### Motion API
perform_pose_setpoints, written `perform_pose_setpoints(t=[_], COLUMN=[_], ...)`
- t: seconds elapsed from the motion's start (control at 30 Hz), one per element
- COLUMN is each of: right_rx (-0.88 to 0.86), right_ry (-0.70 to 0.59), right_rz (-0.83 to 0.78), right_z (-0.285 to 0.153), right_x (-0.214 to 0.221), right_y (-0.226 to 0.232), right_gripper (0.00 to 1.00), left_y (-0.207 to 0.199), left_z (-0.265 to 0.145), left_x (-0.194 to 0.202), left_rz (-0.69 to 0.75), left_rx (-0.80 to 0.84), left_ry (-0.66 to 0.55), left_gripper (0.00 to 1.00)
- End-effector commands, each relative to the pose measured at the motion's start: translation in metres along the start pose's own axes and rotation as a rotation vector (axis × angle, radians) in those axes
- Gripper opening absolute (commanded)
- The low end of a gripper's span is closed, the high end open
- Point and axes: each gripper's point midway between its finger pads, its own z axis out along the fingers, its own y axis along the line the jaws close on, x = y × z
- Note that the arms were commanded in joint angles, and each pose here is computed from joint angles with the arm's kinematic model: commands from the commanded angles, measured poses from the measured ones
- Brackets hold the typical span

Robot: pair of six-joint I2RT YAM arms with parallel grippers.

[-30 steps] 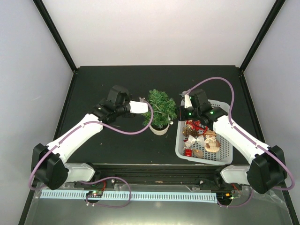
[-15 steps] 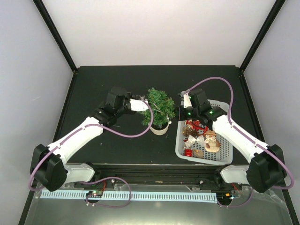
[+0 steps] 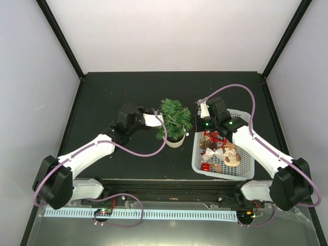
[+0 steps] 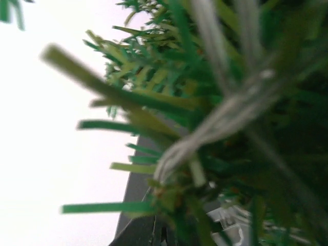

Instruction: Decorate the small christmas tree

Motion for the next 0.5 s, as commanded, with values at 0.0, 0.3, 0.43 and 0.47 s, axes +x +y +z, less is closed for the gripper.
perform_pose_setpoints(t=[0.0, 0.3, 0.43, 0.47], right_rx=[-0.023, -0.035, -0.036, -0.036], right_ry=[-0.027, -0.024, -0.020, -0.019], right_rz=[-0.008, 0.000, 0.001, 0.000], right_z=[-0.005, -0.003, -0.002, -0.002], right_x=[-0.004, -0.002, -0.002, -0.002], right_y=[0.004, 0.005, 0.004, 0.005], right_gripper=[0.27, 0.27, 0.27, 0.27], left_y=[0.046, 0.038, 0.012, 0.007], left_z=[-0.001, -0.002, -0.002, -0.003], left_x=[-0.009, -0.005, -0.008, -0.008], left_rz=[0.010, -0.014, -0.062, -0.073], left_rx=[-0.236, -0.254, -0.140, -0.112], left_ry=[-0.019, -0.023, -0.063, -0.070], left_gripper=[0.02, 0.02, 0.01, 0.02])
